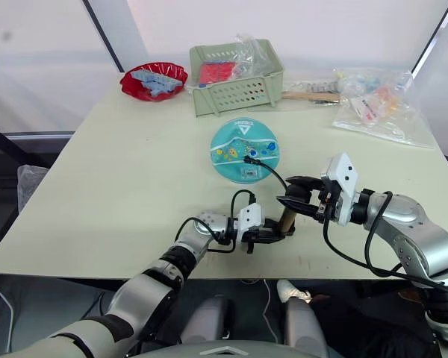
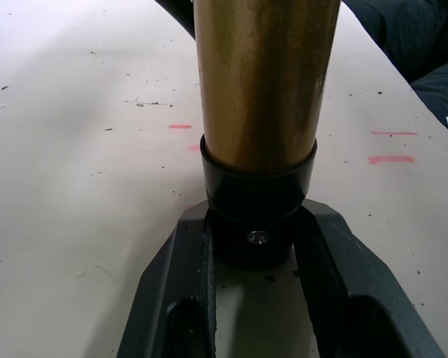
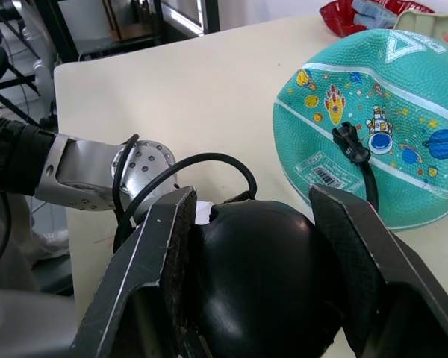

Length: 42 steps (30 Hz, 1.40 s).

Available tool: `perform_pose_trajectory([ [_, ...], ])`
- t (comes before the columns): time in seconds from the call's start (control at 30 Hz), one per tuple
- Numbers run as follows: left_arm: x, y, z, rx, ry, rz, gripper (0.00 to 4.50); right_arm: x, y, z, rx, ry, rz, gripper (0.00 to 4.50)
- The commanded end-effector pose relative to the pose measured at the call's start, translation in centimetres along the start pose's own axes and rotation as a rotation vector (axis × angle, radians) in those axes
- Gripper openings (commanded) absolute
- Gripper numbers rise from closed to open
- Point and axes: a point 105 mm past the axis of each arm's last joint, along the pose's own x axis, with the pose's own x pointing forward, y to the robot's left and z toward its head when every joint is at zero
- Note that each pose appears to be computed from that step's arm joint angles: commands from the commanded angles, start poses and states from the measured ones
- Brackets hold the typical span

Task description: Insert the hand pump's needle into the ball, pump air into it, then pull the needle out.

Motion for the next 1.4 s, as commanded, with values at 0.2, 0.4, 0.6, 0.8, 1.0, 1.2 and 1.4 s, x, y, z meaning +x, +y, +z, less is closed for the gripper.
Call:
perform_pose_trajectory([
  [0.2, -0.5, -1.7, -3.1, -0.082, 0.104, -0.045, 1.03, -2.4, -0.6, 7.6, -0.084, -0.099, 0.024, 1.94],
  [0.4, -0.5, -1.9, -3.1, -0.092, 0.103, -0.057, 1.03, -3.9, -0.5, 11.5, -0.108, -0.141, 0.037, 1.94],
  [0.6, -0.4, -1.9, -3.1, -0.102, 0.100, -0.060, 1.03, -5.6, -0.3, 15.4, -0.140, -0.181, 0.037, 1.94],
  [0.8, -0.4, -2.0, -3.1, -0.101, 0.093, -0.061, 1.03, -5.7, -0.4, 16.3, -0.126, -0.164, 0.041, 1.94],
  [1.0, -0.4, -2.0, -3.0, -0.103, 0.088, -0.066, 1.03, -3.7, -0.5, 12.2, -0.047, -0.065, 0.060, 1.94],
  [1.2, -0.4, -1.9, -2.9, -0.087, 0.088, -0.060, 1.03, -2.2, -0.9, 6.9, -0.005, 0.031, 0.030, 1.94],
  [1.4, -0.5, -1.7, -2.8, -0.106, 0.086, -0.050, 1.03, -1.1, -1.0, 2.1, 0.013, 0.094, -0.007, 1.94],
])
